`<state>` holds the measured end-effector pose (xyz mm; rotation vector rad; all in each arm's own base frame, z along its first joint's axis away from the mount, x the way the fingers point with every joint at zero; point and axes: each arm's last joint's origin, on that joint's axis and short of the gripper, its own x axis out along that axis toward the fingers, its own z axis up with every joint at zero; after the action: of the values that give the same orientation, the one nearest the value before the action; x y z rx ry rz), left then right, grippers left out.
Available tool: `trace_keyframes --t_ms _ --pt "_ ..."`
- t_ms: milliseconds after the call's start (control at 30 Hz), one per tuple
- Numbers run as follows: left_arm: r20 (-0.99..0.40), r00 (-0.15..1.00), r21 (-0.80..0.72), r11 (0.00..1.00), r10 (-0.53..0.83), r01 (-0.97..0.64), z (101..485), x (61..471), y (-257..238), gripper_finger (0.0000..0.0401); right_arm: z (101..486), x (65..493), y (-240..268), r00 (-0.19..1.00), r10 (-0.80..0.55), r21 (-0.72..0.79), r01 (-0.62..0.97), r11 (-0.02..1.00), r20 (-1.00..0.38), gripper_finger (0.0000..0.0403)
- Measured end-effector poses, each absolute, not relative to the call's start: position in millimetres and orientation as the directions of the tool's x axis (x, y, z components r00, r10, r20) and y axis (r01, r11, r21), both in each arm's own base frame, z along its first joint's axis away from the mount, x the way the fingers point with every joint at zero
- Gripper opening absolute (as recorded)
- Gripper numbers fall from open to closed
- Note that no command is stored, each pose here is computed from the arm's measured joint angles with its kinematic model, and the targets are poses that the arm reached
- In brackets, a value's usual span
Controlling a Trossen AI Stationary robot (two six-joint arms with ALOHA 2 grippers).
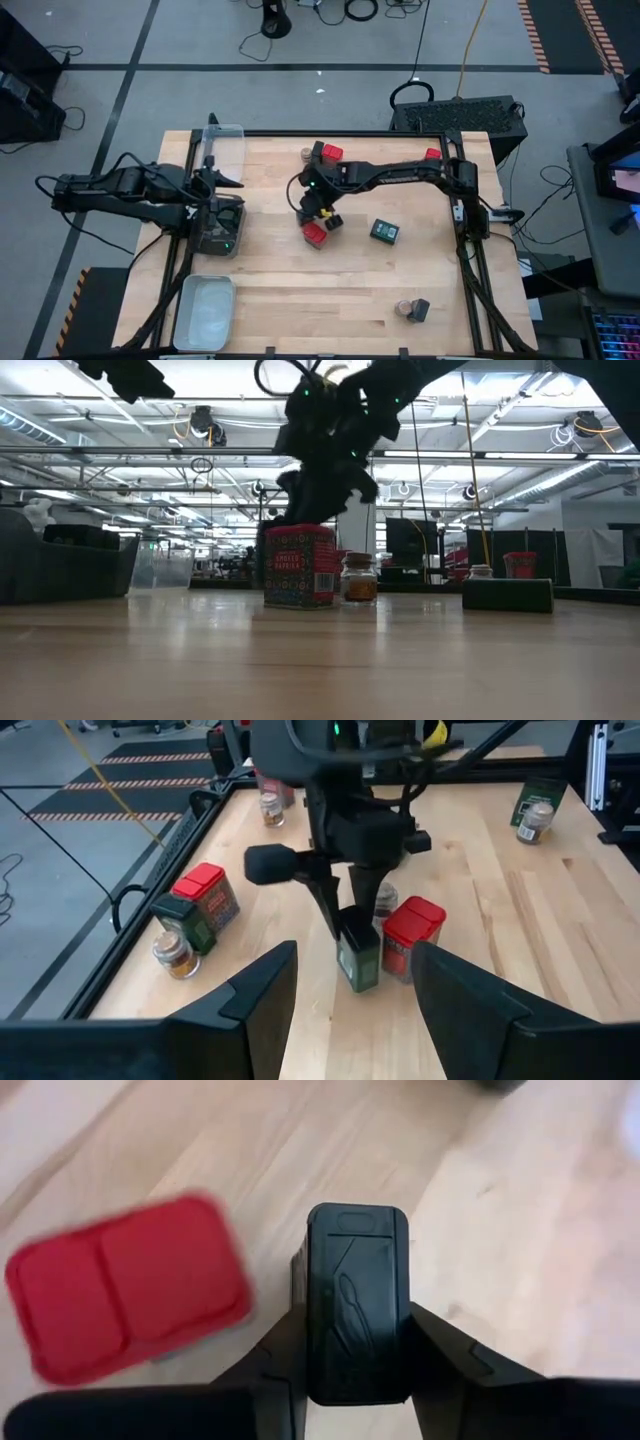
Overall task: Sort spices by type
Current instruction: Put the black seasoning can into the black bin
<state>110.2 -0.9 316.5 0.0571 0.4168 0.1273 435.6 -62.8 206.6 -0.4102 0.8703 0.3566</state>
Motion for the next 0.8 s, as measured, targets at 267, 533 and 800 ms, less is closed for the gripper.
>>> trace_keyframes --t_ms 267,533,800 --pt "-0.309 0.942 0.063 0.991 0.133 -0.119 331.1 92.0 0.1 0.0203 256.2 460.6 -67.1 0.801 0.108 -0.344 -0.369 0.863 -0.589 0.0104" --pt "-0.348 0.928 0.003 0.99 0.133 -0.141 326.3 81.2 0.7 0.0203 263.7 480.5 -64.2 0.918 0.107 -0.353 -0.253 0.901 -0.382 0.0104" --pt "-0.349 0.927 0.0 0.99 0.134 -0.143 326.2 81.1 0.8 0.0203 230.6 513.1 -41.9 0.963 0.221 -0.199 -0.25 0.948 -0.156 0.0104"
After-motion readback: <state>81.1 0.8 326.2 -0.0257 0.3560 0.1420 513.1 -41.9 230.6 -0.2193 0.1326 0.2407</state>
